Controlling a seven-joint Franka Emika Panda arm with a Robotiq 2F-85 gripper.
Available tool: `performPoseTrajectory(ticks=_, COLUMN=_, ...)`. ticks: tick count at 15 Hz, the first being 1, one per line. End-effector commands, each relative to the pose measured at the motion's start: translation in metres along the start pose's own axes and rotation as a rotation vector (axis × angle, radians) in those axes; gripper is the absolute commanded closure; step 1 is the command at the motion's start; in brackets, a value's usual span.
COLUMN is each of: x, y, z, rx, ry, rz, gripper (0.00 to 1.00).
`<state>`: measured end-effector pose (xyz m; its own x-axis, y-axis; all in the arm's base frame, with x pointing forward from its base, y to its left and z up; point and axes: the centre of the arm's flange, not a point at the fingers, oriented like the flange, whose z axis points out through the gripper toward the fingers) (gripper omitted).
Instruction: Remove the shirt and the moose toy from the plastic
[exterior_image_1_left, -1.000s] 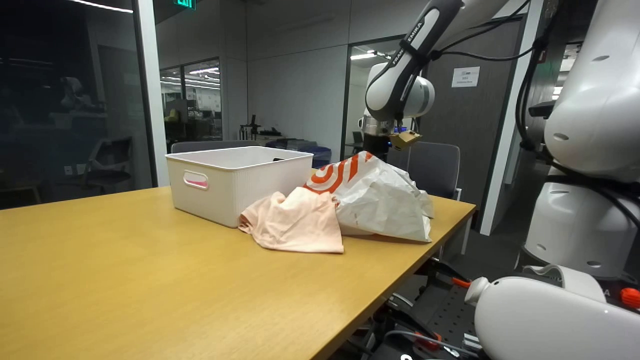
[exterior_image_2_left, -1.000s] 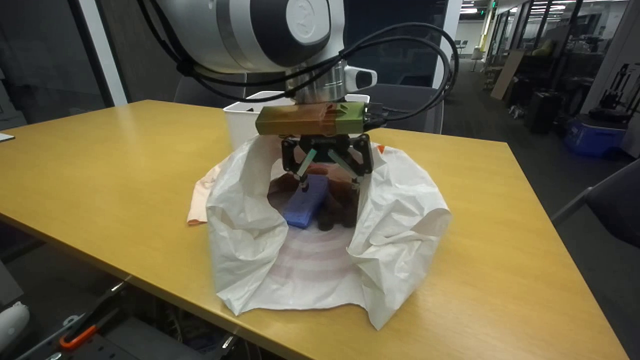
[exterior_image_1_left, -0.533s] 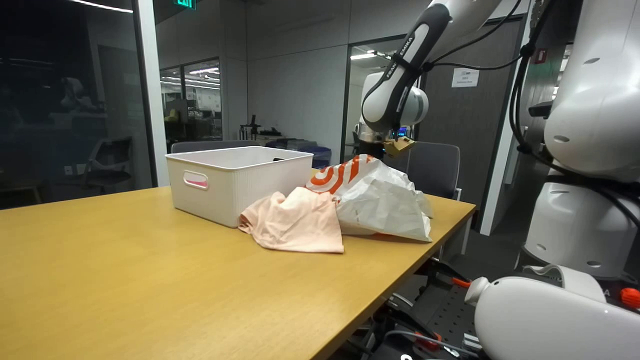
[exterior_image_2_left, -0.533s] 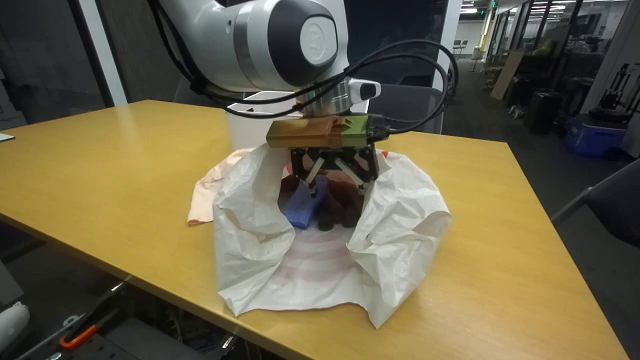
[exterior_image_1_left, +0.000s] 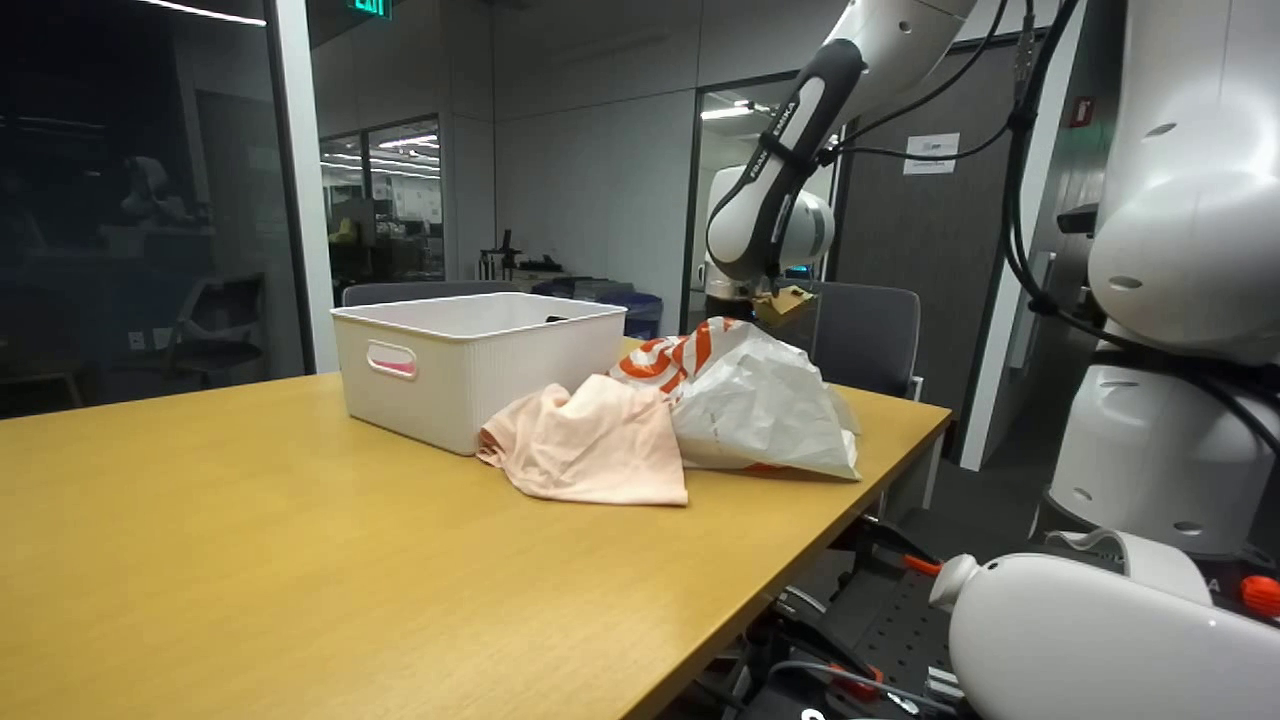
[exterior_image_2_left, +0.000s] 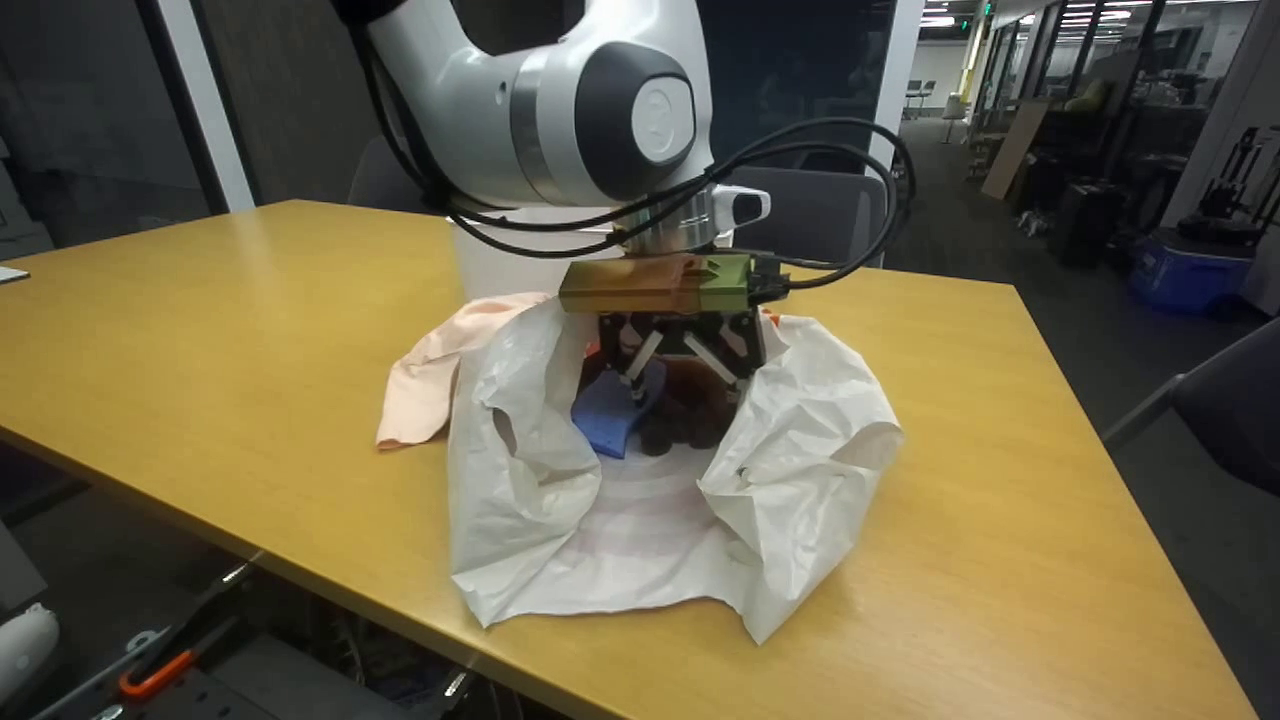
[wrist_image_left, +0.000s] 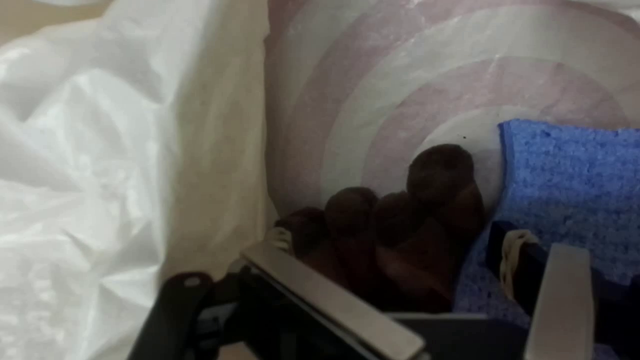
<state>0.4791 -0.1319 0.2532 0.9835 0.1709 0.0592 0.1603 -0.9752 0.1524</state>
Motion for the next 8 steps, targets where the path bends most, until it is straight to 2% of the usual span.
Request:
performPoseTrajectory(ticks=1, x=0.018, y=0.001, z=0.003, rx=0.001, ry=0.025, rz=-0.003, gripper=0.00)
performPoseTrajectory(ticks=4, x=0.020, y=0.006, z=0.010, rx=0.022, ry=0.002, rz=-0.003, gripper=0.00)
performPoseTrajectory(ticks=5, x=0.020, y=0.008, z=0.012, rx=0.025, ry=-0.002, rz=0.002, gripper=0.25)
performPoseTrajectory(ticks=6, x=0.020, y=0.008, z=0.014, rx=0.039, ry=-0.002, rz=0.000, gripper=0.25)
performPoseTrajectory(ticks=8, x=0.020, y=0.008, z=0.016, rx=0.047, ry=0.000, rz=0.007, gripper=0.42)
